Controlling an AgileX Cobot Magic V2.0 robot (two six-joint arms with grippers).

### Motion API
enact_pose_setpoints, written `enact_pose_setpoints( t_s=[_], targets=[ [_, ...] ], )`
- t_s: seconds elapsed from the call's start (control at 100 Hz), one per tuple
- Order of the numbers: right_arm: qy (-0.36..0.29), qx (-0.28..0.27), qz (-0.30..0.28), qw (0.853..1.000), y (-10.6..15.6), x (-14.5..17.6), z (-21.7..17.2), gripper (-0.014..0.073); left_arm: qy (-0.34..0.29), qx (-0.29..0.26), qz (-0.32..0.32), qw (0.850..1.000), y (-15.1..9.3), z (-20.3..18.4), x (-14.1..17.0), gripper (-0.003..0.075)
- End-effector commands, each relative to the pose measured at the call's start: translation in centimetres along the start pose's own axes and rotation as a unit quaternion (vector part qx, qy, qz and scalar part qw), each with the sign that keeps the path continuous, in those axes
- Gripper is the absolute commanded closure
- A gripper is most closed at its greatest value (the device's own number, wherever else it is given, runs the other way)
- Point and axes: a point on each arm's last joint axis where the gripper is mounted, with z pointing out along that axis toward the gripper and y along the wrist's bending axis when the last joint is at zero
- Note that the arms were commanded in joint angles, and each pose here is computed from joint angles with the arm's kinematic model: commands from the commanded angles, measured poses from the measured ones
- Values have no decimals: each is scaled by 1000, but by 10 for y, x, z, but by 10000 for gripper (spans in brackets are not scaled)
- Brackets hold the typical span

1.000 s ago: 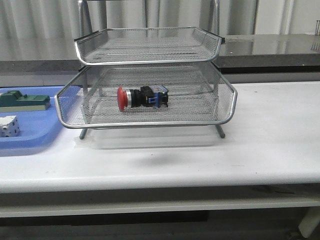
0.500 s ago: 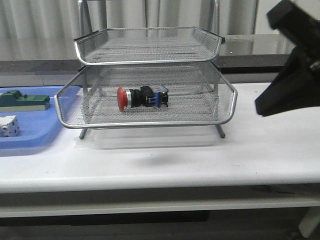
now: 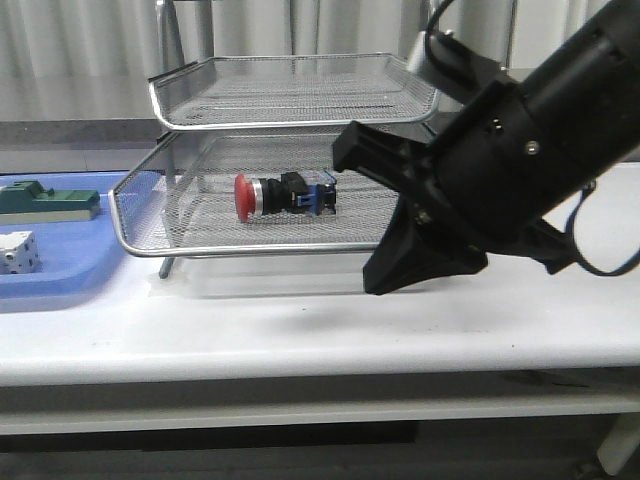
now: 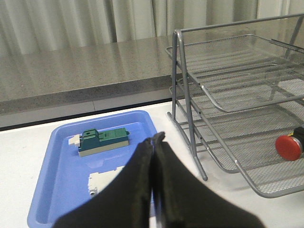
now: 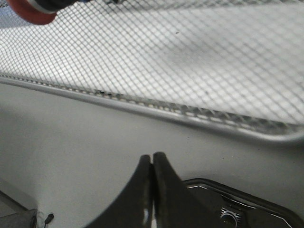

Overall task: Place button on rack with both arms
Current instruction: 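Move the right gripper to the front rim of the middle tray, then push the middle wire tray back into the stack with the right gripper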

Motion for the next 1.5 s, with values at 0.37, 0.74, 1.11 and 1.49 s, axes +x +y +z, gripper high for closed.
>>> enact_pose_setpoints(
  t_s=[0.37, 0.74, 1.11, 1.49],
  targets=[
    [-48, -2, -10, 999, 18, -31, 21, 662, -52, -10, -11, 999, 2, -1, -17, 741],
    [-75, 2, -33, 997, 25, -58, 40, 662, -52, -10, -11, 999, 2, -1, -17, 741],
    [-103, -3, -58, 993, 34, -90, 56, 662, -52, -10, -11, 999, 2, -1, -17, 741],
    [-113, -3, -71, 991, 34, -101, 56, 662, -52, -10, -11, 999, 2, -1, -17, 741]
  ],
)
